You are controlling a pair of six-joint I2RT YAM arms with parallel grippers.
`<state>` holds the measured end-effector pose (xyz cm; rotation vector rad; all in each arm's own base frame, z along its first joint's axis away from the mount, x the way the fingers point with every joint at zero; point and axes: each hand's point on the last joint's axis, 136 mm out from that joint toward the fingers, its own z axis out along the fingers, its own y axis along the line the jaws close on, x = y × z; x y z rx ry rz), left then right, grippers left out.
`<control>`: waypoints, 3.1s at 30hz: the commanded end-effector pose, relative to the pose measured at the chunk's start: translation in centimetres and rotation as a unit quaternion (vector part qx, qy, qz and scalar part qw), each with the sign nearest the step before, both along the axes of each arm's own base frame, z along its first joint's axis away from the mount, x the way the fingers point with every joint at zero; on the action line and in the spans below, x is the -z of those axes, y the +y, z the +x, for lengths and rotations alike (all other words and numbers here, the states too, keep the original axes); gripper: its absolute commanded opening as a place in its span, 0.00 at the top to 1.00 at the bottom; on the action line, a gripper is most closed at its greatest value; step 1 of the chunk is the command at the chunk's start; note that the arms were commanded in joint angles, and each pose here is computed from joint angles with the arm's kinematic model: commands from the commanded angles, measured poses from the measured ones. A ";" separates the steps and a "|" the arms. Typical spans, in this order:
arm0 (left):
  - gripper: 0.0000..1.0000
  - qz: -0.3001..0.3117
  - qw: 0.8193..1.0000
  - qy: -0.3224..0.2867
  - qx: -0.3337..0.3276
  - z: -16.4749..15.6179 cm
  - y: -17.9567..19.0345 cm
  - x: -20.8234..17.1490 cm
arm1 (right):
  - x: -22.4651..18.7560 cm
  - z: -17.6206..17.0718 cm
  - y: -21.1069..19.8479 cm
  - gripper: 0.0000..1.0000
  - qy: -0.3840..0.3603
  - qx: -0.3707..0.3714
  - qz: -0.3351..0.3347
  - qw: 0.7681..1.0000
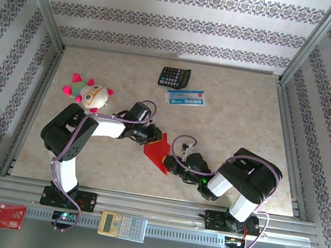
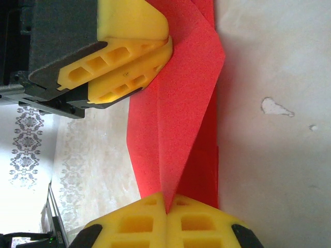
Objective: Fold a paper plane with a square sheet of paper (pick it up from the middle)
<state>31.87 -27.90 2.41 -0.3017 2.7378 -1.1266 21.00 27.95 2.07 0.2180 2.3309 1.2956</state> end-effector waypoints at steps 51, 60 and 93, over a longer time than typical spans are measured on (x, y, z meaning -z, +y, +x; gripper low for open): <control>0.63 -0.020 1.000 -0.013 -0.011 -3.4 3.3 -4.7 | -0.5 -1.3 -1.8 0.89 0.010 -0.031 -0.097 0.995; 0.84 0.013 1.000 0.023 0.000 -5.1 4.3 -1.5 | -1.8 -0.4 -0.3 0.82 -0.010 -0.051 -0.100 0.994; 0.95 0.059 0.995 0.057 0.049 -6.0 4.6 2.5 | -1.3 2.7 1.1 0.75 -0.038 -0.107 -0.189 0.975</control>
